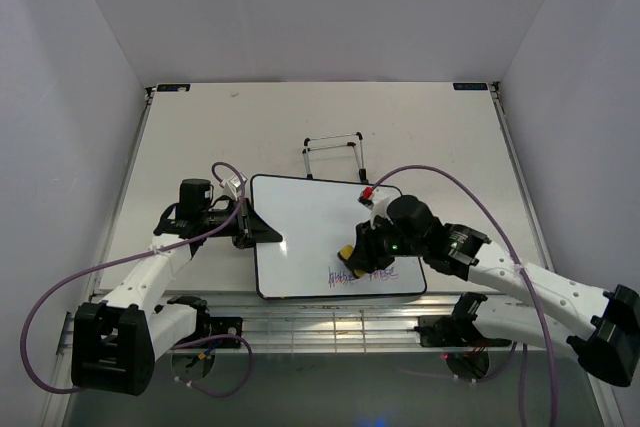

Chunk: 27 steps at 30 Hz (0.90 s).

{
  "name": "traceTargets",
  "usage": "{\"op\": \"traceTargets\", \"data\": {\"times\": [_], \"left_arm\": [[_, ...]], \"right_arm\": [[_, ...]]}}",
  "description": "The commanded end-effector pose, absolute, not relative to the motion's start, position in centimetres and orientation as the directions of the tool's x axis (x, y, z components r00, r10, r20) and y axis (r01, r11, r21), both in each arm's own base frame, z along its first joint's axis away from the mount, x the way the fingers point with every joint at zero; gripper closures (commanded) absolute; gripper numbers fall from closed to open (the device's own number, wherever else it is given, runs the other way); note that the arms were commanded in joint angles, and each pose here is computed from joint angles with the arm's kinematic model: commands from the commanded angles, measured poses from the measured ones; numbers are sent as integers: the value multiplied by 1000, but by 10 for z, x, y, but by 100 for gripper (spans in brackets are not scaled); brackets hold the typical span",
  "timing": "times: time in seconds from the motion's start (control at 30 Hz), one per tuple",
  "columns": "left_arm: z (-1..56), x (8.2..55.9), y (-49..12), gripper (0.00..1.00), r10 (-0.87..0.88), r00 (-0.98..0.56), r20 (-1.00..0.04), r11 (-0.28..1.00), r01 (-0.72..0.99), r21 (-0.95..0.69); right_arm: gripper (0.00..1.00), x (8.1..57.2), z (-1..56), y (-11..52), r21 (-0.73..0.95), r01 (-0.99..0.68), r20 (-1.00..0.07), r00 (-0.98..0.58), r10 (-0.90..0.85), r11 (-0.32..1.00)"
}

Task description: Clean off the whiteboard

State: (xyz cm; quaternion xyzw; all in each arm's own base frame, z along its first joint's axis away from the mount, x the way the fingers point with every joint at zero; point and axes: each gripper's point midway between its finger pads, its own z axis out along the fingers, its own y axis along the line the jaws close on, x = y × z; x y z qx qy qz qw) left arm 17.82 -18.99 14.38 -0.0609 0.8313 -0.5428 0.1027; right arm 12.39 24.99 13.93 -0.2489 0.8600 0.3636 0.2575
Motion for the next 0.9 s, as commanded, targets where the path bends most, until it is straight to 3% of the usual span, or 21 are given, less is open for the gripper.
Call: {"op": "traceTargets", "data": {"times": [0.0, 0.07, 0.33, 0.7, 0.87], "left_arm": [[131, 203, -180, 100, -235, -926, -295, 511, 140, -848], [130, 202, -180, 100, -235, -927, -293, 513, 138, -847], [131, 202, -180, 100, -235, -926, -296, 513, 140, -847], [129, 203, -180, 100, -239, -927, -290, 517, 132, -846], [129, 202, -180, 100, -239, -928, -287, 518, 128, -846]], "right_arm": [[92, 115, 182, 301, 473, -711, -732, -646, -216, 521], [92, 112, 195, 318, 442, -739, -768, -605, -210, 509], [92, 98, 169, 348, 399, -762, -740, -596, -311, 510], [92, 85, 123, 320, 384, -735, -676, -636, -372, 559], [92, 87, 90, 283, 333, -665, -628, -685, -368, 669]]}}
